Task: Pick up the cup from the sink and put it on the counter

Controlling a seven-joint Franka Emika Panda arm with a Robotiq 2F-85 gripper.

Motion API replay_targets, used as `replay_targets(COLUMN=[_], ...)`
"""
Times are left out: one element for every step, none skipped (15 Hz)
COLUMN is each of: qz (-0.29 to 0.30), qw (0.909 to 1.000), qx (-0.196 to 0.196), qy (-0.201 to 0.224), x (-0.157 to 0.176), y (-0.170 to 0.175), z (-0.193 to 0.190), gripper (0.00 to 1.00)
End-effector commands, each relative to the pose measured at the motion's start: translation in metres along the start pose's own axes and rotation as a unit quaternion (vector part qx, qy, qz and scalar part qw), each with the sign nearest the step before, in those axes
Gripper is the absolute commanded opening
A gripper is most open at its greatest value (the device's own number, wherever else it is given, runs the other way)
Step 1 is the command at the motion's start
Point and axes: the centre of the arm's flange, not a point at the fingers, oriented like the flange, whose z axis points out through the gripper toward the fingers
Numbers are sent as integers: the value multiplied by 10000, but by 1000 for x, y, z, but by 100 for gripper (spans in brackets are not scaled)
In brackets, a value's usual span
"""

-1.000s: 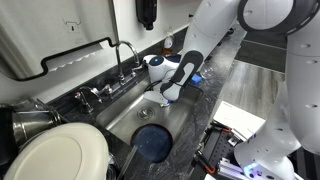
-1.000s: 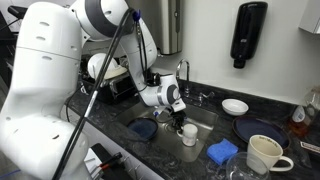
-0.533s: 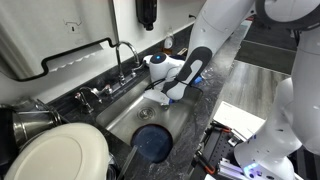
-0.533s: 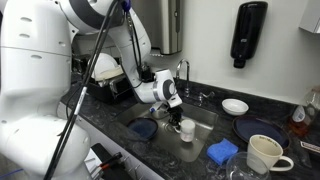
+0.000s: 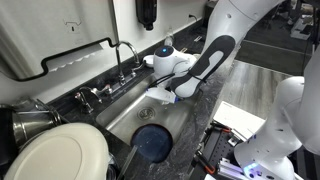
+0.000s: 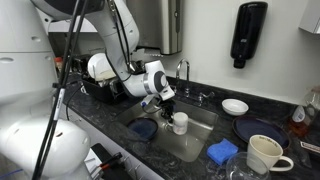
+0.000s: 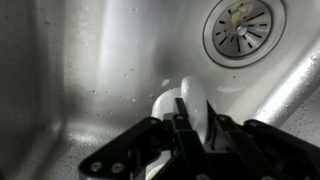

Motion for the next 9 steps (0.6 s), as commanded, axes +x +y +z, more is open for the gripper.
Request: replay_targets(qz=[-631, -819, -985, -1132, -1274, -1403, -1498, -1597, -1693], qw=[9977, 9962, 9946, 9929, 9910, 9891, 9875, 9858, 9840], qx=[141, 204, 251, 292, 345, 378, 428, 455, 485], qy=[-207, -225, -232, -237, -240, -249, -237, -244, -259], x=[-17, -25, -33, -40, -47, -53, -57, -62, -64], y=[16, 17, 17, 17, 18, 18, 18, 18, 17], z=[-37, -43, -49, -55, -61, -68, -73, -78, -83], gripper=[5, 5, 5, 5, 5, 5, 5, 5, 5])
